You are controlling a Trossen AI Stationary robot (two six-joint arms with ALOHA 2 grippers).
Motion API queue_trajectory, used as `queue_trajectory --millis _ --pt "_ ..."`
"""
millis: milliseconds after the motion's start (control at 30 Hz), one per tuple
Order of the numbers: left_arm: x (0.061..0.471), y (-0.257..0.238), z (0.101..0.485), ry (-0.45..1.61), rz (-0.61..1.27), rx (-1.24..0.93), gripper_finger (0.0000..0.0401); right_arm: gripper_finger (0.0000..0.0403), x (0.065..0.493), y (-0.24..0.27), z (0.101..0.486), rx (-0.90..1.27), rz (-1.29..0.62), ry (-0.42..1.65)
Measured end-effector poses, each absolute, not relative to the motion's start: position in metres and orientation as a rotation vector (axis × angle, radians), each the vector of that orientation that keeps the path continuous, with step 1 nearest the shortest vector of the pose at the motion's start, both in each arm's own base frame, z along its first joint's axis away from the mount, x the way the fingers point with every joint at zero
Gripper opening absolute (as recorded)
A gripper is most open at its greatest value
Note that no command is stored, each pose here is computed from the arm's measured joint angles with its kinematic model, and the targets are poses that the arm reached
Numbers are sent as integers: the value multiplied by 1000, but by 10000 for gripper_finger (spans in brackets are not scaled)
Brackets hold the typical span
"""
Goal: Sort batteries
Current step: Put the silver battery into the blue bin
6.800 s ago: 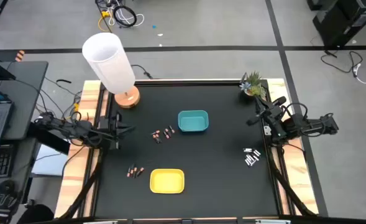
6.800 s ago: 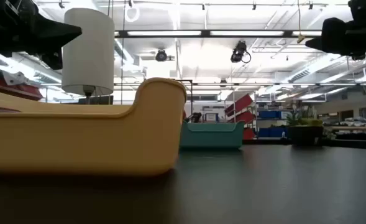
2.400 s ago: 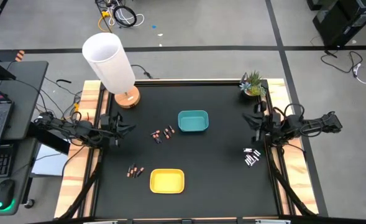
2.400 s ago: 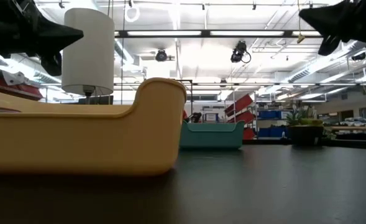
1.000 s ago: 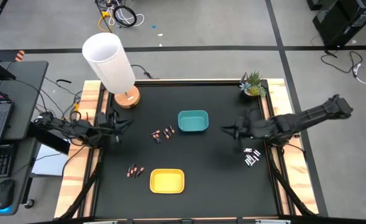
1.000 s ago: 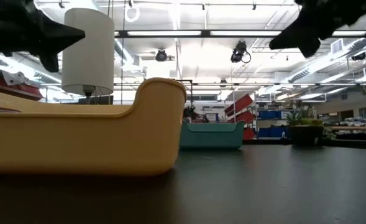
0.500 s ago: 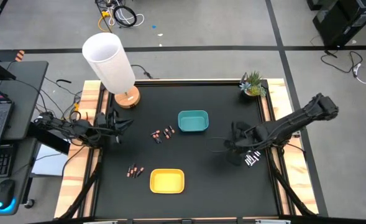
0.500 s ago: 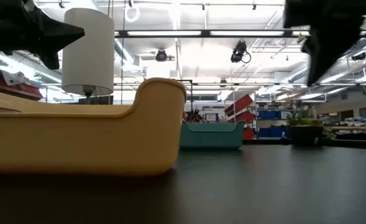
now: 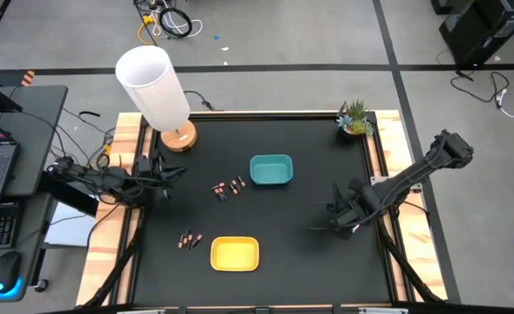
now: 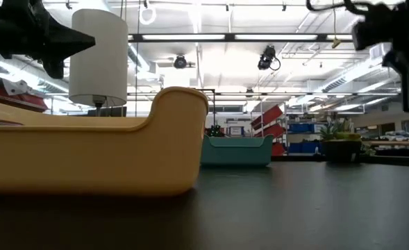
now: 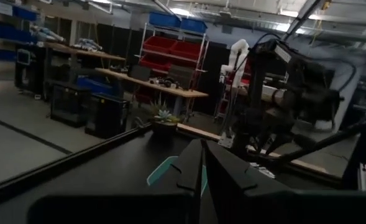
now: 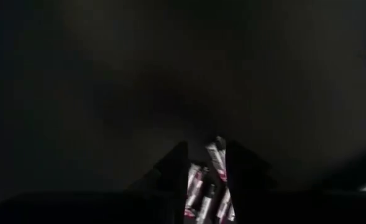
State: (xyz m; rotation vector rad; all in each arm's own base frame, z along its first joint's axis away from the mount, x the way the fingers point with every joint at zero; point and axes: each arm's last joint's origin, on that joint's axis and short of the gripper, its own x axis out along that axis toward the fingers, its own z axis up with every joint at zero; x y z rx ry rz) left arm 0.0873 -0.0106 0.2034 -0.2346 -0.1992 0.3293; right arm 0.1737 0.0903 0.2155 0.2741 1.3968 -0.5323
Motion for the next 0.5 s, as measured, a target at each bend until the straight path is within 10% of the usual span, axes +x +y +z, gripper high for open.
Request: queue_trajectory --millis 500 --pt "89 -12 194 -128 306 -354 37 91 167 100 207 331 -531 1380"
